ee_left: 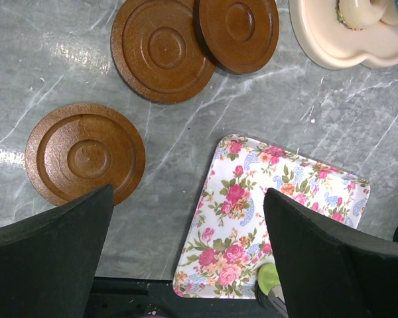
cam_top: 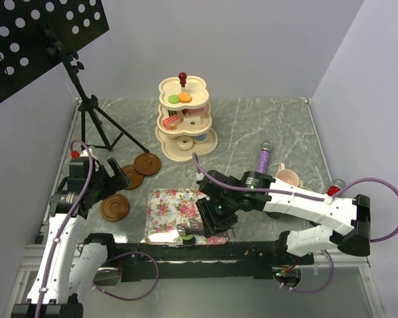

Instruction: Serve the afternoon tea

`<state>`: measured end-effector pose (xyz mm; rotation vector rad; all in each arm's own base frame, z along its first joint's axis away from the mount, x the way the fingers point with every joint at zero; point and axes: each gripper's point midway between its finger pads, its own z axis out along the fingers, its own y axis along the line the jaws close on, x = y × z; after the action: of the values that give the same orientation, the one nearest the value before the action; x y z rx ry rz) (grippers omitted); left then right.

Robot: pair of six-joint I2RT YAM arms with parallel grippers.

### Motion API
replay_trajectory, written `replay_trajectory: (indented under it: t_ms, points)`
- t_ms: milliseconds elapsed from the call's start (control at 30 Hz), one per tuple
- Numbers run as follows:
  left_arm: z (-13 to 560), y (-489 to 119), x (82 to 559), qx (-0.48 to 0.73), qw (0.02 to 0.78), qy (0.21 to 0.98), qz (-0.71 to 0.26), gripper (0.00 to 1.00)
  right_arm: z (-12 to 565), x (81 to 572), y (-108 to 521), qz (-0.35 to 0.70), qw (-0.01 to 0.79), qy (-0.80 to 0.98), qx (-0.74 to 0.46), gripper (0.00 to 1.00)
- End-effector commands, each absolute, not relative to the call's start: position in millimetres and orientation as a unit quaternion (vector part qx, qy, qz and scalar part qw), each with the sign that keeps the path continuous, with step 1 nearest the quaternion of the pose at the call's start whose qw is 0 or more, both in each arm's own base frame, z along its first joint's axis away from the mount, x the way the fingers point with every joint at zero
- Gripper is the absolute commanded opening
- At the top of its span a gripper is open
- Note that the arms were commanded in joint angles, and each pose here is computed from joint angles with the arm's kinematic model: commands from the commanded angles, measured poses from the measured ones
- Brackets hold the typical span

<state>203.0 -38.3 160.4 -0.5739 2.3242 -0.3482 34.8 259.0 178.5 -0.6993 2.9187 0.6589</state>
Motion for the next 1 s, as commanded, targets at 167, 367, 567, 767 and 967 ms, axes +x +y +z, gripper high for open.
replay_trajectory:
  t_ms: [167,367,567,767,967]
  points:
    - [166.5,-40.3,207.1,-0.214,0.368,0.893,-0.144,1.0,186.0,32.2,263.5,0.198,0.032,0.949,-0.244,0.55]
    - [166.8,-40.3,207.0,-0.214,0.369,0.893,-0.144,1.0,184.6,30.0,265.2,0.19,0.028,0.948,-0.253,0.56]
    - [167.1,-40.0,207.4,-0.216,0.37,0.892,-0.144,1.0,180.3,28.5,265.7,0.184,0.023,0.949,-0.256,0.56]
    - [166.8,-40.3,207.0,-0.215,0.369,0.893,-0.144,1.0,178.3,28.0,266.4,0.18,0.019,0.949,-0.257,0.56]
    - [166.8,-40.1,207.1,-0.215,0.369,0.893,-0.144,1.0,175.9,28.0,266.8,0.176,0.017,0.949,-0.26,0.52]
